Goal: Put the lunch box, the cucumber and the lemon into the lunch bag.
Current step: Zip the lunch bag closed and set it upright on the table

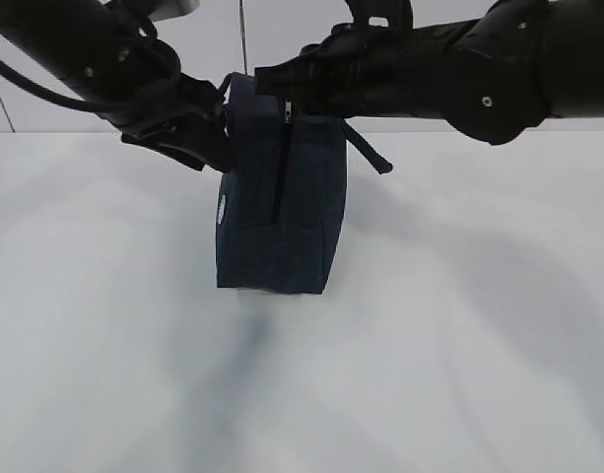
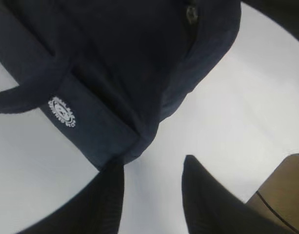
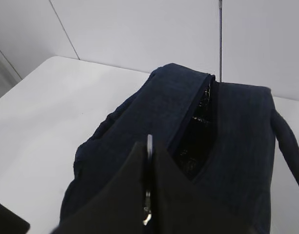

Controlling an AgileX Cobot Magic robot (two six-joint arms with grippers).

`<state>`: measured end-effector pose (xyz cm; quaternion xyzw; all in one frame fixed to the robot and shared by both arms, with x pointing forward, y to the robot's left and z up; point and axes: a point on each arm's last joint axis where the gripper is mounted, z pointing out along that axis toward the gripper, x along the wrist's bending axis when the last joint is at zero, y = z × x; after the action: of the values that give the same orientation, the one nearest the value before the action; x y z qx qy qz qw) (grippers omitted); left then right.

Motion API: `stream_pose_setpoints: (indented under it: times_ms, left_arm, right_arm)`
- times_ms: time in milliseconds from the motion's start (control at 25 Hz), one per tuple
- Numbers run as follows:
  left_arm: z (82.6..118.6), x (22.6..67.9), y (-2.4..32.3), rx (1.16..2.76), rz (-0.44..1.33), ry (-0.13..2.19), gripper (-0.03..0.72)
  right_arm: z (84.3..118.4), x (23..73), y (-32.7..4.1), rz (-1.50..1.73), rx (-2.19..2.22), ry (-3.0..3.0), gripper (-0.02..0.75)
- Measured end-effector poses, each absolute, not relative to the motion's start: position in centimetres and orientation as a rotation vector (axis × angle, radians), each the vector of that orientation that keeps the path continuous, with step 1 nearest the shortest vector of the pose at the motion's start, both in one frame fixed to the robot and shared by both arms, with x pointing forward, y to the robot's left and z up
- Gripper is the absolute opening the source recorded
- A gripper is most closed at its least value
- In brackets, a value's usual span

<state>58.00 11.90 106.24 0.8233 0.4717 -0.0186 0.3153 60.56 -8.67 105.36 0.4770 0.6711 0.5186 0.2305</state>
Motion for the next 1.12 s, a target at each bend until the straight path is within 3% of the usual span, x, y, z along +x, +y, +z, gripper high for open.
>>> stream_pose_setpoints:
  times_ms: [480, 560, 680, 760, 1120]
  left_arm:
    - [103.0, 60.1, 10.3, 2.127, 0.024, 1.257, 0.29]
    - [102.5, 60.4, 10.2, 2.127, 0.017, 1.267, 0.238]
    - [102.2, 60.5, 10.1, 2.122, 0.023, 1.269, 0.069]
    - [102.2, 60.6, 10.1, 2.118, 0.035, 1.266, 0.01]
    - [102.0, 60.5, 10.2, 2.159, 0.048, 1.252, -0.004]
  right_arm:
    - [105.3, 60.6, -8.7, 1.459, 1.409, 1.814, 0.0]
    - [105.3, 60.5, -8.7, 1.468, 1.435, 1.805, 0.0]
    - [105.3, 60.5, -8.7, 1.48, 1.465, 1.793, 0.0]
    - [105.3, 60.5, -8.7, 1.487, 1.479, 1.786, 0.0]
    - [106.1, 61.1, -8.4, 1.503, 1.481, 1.765, 0.0]
